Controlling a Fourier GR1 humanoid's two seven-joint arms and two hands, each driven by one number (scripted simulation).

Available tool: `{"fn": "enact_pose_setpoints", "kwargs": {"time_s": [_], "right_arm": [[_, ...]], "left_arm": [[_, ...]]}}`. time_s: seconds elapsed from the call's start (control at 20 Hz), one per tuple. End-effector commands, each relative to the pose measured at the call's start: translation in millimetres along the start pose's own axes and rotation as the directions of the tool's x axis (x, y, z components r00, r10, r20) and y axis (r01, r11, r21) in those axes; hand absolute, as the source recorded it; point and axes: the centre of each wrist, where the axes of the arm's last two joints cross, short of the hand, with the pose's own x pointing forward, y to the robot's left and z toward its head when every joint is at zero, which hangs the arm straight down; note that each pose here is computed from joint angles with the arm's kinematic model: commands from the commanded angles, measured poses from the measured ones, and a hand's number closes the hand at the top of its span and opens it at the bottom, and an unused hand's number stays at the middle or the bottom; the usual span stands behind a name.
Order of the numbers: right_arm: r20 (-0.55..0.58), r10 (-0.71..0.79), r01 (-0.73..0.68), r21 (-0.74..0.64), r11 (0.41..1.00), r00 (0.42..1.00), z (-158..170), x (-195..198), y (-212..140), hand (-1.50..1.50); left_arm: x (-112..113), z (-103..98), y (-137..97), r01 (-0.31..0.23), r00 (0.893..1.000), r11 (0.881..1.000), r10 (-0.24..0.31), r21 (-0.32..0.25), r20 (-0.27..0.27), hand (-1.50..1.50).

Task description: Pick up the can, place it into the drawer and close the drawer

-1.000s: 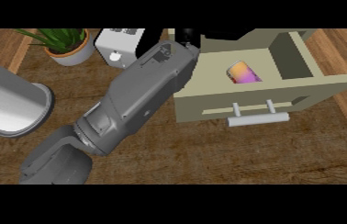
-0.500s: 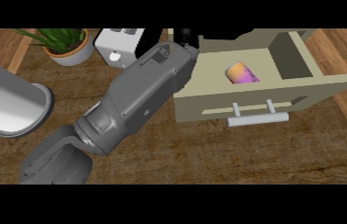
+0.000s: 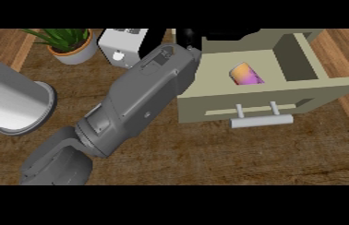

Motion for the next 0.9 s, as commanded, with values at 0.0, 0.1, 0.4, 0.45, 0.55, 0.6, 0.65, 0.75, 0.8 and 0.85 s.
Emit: {"fn": "enact_pose_setpoints", "kwargs": {"time_s": [0.0,0.1,0.4,0.45,0.55,0.6,0.65,0.75,0.8,0.85], "right_arm": [[0.085,0.114,-0.116,0.024,0.993,0.990,-15,17,11,-1.50],[0.098,0.198,-0.204,0.057,0.977,0.975,-19,16,17,-1.50],[0.103,0.297,-0.306,0.090,0.948,0.949,-47,5,49,-1.50],[0.113,0.332,-0.344,0.109,0.933,0.936,-54,10,51,-1.50],[0.128,0.374,-0.387,0.100,0.917,0.919,-61,7,68,-1.50],[0.116,0.409,-0.420,0.092,0.903,0.905,-79,2,70,-1.50],[0.153,0.422,-0.441,0.126,0.889,0.894,-75,0,79,-1.50],[0.142,0.444,-0.461,0.122,0.879,0.885,-95,-18,88,-1.50],[0.151,0.464,-0.481,0.104,0.871,0.873,-93,-12,97,-1.50],[0.156,0.478,-0.495,0.099,0.863,0.864,-109,-11,110,-1.50]], "left_arm": [[-6,2,2,-0.009,0.999,1.000,0.009,-0.006,0.046,-1.50],[9,0,-5,-0.014,0.999,1.000,0.014,-0.003,0.048,-1.50],[13,3,-9,-0.034,0.999,0.999,0.034,0.007,0.036,-1.50],[16,6,-13,-0.048,0.998,0.999,0.048,-0.015,0.031,-1.50],[20,4,-13,-0.053,0.999,0.998,0.053,-0.024,0.008,-1.50],[13,6,-10,-0.038,0.999,0.999,0.038,-0.021,0.025,-1.50],[2,5,-4,-0.041,0.999,0.999,0.040,0.005,0.016,-1.50],[11,-1,-4,-0.051,0.999,0.999,0.051,-0.015,0.009,-1.50],[34,-3,-9,-0.055,0.998,0.999,0.055,0.000,0.006,-1.50],[15,1,-8,-0.052,0.999,0.999,0.052,-0.011,-0.002,-1.50]]}}
